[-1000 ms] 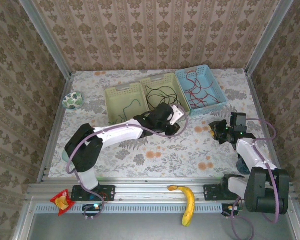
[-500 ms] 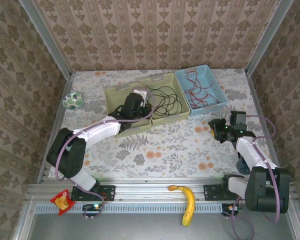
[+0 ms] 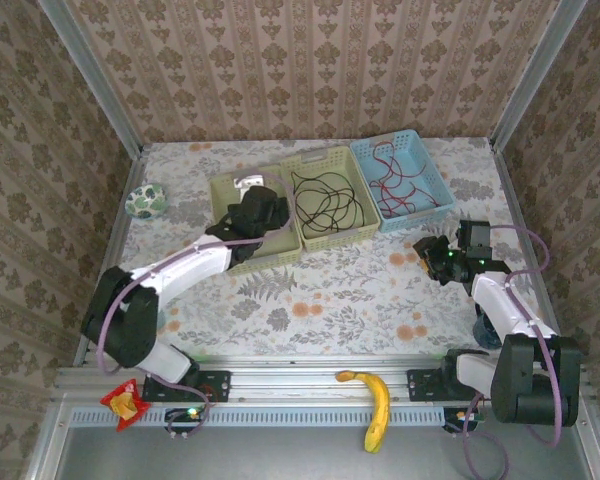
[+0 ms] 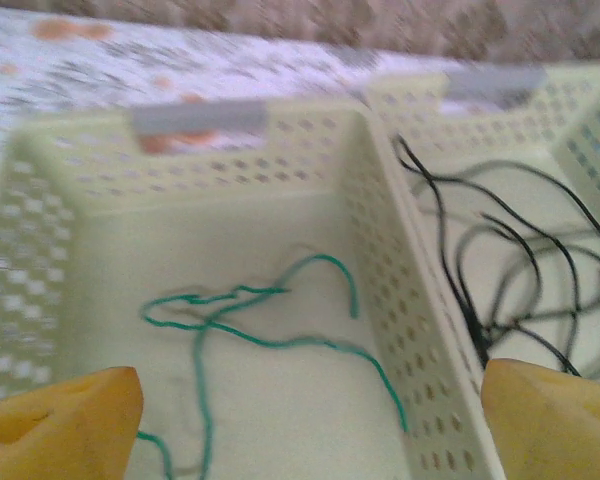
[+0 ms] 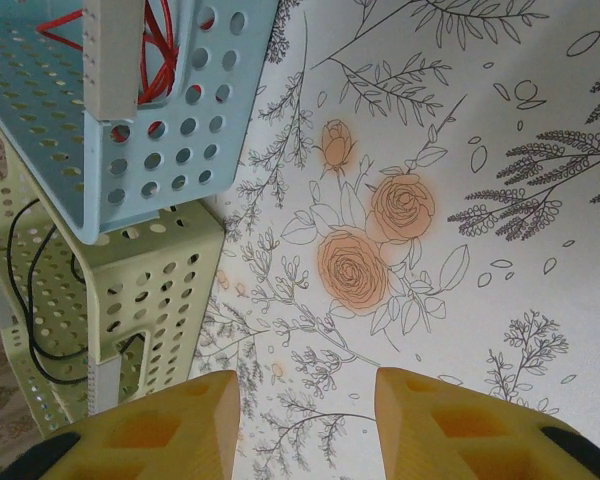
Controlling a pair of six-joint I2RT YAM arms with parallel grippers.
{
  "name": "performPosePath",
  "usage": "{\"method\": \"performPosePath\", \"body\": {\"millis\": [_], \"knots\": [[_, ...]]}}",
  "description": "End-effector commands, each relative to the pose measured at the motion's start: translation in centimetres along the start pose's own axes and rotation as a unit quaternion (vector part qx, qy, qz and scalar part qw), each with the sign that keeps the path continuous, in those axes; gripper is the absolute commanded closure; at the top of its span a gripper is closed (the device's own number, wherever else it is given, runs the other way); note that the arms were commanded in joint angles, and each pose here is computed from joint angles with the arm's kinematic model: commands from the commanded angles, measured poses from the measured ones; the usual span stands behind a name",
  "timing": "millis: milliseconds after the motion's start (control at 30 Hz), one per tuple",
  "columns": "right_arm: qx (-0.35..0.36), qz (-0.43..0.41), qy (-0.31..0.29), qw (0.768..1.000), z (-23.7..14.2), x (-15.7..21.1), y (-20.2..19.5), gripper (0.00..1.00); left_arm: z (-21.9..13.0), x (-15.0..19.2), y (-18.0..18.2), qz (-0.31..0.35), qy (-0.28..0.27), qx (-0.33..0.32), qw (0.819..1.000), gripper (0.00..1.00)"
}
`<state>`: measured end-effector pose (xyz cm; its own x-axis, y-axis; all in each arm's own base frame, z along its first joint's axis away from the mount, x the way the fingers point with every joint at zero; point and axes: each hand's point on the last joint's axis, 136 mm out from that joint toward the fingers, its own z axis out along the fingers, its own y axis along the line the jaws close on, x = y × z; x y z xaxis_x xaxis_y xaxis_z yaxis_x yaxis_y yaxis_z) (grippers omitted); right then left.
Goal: Untangle the cables
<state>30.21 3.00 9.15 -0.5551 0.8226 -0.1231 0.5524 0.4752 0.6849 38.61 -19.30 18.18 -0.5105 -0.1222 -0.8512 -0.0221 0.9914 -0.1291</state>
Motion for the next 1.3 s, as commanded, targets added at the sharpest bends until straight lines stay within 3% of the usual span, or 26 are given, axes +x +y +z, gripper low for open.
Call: {"method": "performPosePath", "body": {"millis": [0, 200, 367, 433, 467, 500, 533, 600, 767, 833, 933, 1033, 1167, 1267], "knots": [[0.003, -0.03, -0.003, 1.0, -0.4, -0.2, 1.1, 0.6, -2.2, -1.0, 5.3, -0.027, -0.03, -0.128, 0.991, 0.1], [0.038, -0.054, -0.049, 0.997, -1.6, -1.8, 0.8, 0.58, -6.2, -2.0, 10.6, -0.009, -0.061, -0.25, 0.966, 0.06], [0.08, -0.13, -0.154, 0.976, -5.1, -5.1, 1.9, 0.52, -9.8, -3.7, 15.7, 0.049, -0.081, -0.356, 0.93, 0.0], [0.071, -0.204, -0.239, 0.947, -7.0, -6.3, 3.9, 0.5, -10.4, -3.3, 17.9, 0.063, -0.063, -0.384, 0.919, 0.0], [0.065, -0.245, -0.289, 0.923, -8.1, -6.7, 5.0, 0.32, -10.4, -3.0, 18.7, 0.07, -0.055, -0.393, 0.915, 0.0], [0.054, -0.29, -0.342, 0.892, -9.2, -6.7, 6.3, 0.0, -10.5, -2.5, 19.7, 0.076, -0.046, -0.405, 0.91, 0.0], [0.043, -0.327, -0.387, 0.861, -9.9, -6.7, 7.2, 0.0, -10.6, -2.0, 20.5, 0.08, -0.039, -0.416, 0.905, 0.0], [0.043, -0.369, -0.425, 0.825, -10.1, -6.7, 7.2, 0.0, -10.8, -0.8, 21.9, 0.081, -0.027, -0.433, 0.897, 0.0], [0.175, -0.386, -0.408, 0.808, -6.9, -8.4, 3.1, 0.0, -10.6, 1.3, 23.6, 0.113, -0.042, -0.475, 0.872, 0.0], [0.207, -0.387, -0.4, 0.805, -4.9, -9.0, 1.9, 0.0, -8.8, 2.1, 23.7, 0.142, -0.031, -0.47, 0.871, 0.0], [0.215, -0.402, -0.404, 0.793, -2.6, -9.6, 1.6, 0.0, -6.8, 3.8, 24.4, 0.119, -0.018, -0.46, 0.879, 0.0], [0.159, -0.446, -0.405, 0.782, -1.1, -9.4, 3.8, 0.0, -4.6, 4.7, 24.3, 0.125, -0.014, -0.432, 0.893, 0.0], [0.07, -0.428, -0.415, 0.8, 0.3, -10.2, 3.0, 0.0, -3.1, 3.9, 23.0, 0.126, -0.056, -0.383, 0.913, 0.0], [0.068, -0.436, -0.373, 0.816, 1.4, -10.2, 3.1, 0.0, -2.2, 3.3, 22.3, 0.119, -0.087, -0.336, 0.93, 0.0]]}}
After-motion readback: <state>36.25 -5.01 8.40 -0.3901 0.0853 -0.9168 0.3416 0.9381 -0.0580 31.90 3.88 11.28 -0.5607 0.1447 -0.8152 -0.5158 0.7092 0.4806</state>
